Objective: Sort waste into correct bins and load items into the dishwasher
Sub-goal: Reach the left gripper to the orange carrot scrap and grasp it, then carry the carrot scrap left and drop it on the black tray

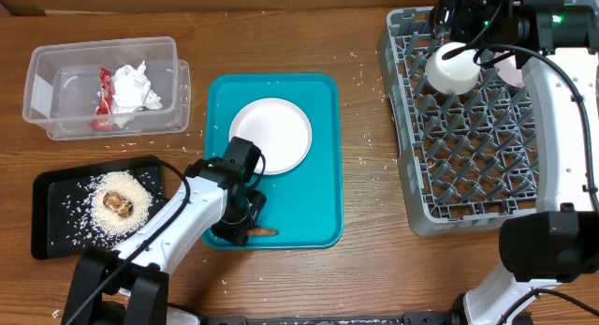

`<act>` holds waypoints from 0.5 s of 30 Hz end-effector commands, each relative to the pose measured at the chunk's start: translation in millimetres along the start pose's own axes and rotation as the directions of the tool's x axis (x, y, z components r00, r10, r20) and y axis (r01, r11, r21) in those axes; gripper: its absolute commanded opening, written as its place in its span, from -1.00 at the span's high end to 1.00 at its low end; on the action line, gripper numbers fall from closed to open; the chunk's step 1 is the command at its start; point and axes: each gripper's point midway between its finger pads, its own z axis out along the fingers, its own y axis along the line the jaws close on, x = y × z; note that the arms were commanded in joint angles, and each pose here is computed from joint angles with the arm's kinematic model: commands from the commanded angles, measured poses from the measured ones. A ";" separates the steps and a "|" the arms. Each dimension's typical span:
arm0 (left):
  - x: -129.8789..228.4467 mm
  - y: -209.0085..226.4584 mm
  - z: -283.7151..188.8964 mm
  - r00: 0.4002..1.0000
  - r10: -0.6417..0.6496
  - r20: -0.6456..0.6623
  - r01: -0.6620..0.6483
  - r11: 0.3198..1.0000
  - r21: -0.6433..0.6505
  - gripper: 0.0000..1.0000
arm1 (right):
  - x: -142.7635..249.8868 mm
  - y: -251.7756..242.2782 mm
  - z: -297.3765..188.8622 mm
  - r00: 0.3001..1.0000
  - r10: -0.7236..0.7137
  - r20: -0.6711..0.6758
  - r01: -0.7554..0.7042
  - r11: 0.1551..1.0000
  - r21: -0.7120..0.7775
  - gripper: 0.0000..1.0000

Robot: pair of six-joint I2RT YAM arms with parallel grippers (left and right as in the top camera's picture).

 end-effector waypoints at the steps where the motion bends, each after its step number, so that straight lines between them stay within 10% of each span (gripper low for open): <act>1: -4.3 6.7 10.1 0.999 -0.034 0.026 0.034 0.999 -0.010 -0.24 | -1.6 -2.9 -0.2 1.000 0.006 0.007 -0.006 1.000 0.008 -1.00; 15: -22.4 7.4 16.9 0.992 -0.042 0.123 0.041 0.999 0.010 0.19 | -1.7 -2.8 -0.3 1.000 0.006 0.008 -0.006 1.000 0.008 -1.00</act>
